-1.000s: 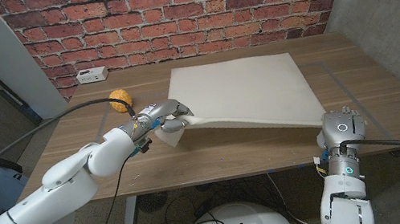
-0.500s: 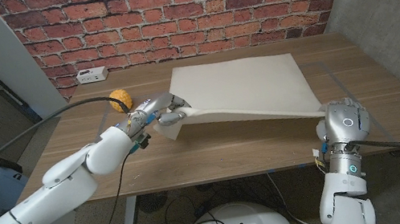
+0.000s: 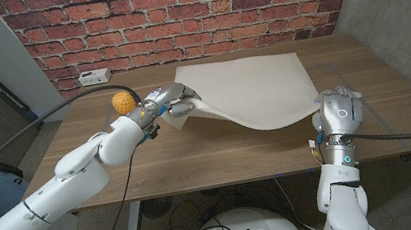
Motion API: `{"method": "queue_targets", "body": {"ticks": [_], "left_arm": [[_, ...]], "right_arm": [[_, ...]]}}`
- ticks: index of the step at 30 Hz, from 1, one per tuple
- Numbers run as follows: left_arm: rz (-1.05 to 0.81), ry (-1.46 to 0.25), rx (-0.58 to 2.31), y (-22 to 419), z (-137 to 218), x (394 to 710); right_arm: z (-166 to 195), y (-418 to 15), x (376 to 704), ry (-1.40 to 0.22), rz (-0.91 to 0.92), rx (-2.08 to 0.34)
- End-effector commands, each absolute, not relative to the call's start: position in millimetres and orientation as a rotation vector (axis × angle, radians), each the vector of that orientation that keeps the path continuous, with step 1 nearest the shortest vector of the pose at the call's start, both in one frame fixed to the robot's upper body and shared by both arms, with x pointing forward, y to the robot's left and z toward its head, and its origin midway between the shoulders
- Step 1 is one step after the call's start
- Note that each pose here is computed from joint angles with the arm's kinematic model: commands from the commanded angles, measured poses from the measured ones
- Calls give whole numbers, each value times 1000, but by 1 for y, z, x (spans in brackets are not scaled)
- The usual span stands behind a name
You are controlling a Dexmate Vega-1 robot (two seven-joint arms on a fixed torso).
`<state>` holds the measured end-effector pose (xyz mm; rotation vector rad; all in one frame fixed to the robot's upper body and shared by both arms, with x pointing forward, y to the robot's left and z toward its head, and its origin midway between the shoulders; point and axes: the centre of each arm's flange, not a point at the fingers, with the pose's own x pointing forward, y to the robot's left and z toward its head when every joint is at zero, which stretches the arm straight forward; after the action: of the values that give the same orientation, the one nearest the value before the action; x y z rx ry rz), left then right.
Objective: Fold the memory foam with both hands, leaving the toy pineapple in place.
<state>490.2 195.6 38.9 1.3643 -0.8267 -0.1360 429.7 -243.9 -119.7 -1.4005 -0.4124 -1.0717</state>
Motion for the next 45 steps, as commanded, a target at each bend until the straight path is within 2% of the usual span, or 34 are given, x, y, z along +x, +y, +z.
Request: {"method": "queue_targets", "body": {"ticks": [1, 12, 18, 22, 33, 45], "left_arm": [[-134, -818, 1387, 184, 63, 504], [-87, -763, 1222, 209, 70, 525], [-64, -741, 1192, 224, 67, 521], [-63, -709, 1142, 233, 62, 522], [-184, -560, 890, 254, 60, 550], [-206, -498, 946, 241, 87, 561]], "right_arm": [[-99, -248, 453, -487, -1118, -1355], [-88, -258, 464, -474, -1256, -1224], [-85, -266, 461, -443, -1304, -1165], [-80, -272, 464, -424, -1273, -1104], [-65, -274, 471, -407, -1201, -976], [-40, -271, 486, -397, -1150, -965]]}}
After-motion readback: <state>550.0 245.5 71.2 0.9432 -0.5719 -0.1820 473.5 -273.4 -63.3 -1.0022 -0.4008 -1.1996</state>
